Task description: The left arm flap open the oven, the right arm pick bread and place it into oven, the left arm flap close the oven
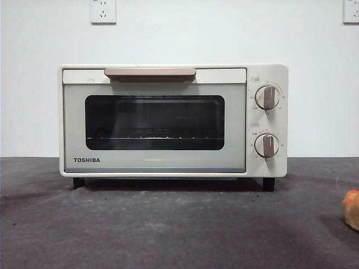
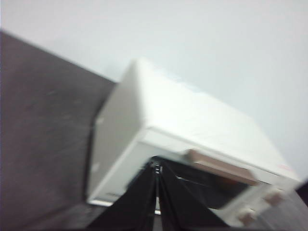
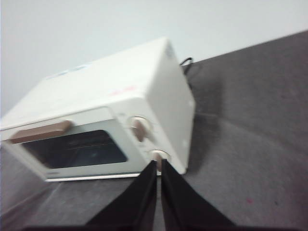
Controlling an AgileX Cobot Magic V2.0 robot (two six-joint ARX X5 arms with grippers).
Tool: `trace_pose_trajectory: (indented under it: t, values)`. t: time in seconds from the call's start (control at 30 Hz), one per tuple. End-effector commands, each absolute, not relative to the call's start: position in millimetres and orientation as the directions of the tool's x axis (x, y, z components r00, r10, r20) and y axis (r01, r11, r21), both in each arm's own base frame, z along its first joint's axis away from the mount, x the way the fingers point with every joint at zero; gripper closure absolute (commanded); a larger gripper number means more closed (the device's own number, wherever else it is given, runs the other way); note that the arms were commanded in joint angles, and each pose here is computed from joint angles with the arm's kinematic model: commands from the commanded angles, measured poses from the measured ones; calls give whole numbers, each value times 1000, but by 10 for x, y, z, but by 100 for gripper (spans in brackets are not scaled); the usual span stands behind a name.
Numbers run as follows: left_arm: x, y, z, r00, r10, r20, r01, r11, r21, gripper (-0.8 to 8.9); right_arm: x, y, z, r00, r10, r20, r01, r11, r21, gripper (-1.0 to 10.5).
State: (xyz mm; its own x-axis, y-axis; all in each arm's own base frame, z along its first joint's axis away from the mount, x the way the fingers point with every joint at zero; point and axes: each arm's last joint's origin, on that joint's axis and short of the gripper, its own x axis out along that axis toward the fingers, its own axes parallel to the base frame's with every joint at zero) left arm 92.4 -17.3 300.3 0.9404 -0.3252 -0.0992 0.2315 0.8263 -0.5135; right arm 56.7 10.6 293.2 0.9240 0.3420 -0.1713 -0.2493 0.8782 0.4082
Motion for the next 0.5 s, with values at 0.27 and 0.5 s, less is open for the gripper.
trace_pose_trajectory:
  t: [0.27, 0.5]
  values:
    - [1078, -337, 3614, 805, -556, -205, 457, 803, -383, 801, 581, 173, 3568, 814, 522, -253, -464, 848, 257, 935]
    - [1353, -480, 3779, 649, -706, -285, 600, 705, -379, 801, 672, 225, 3728, 743, 577, -339, -544, 816, 197, 935]
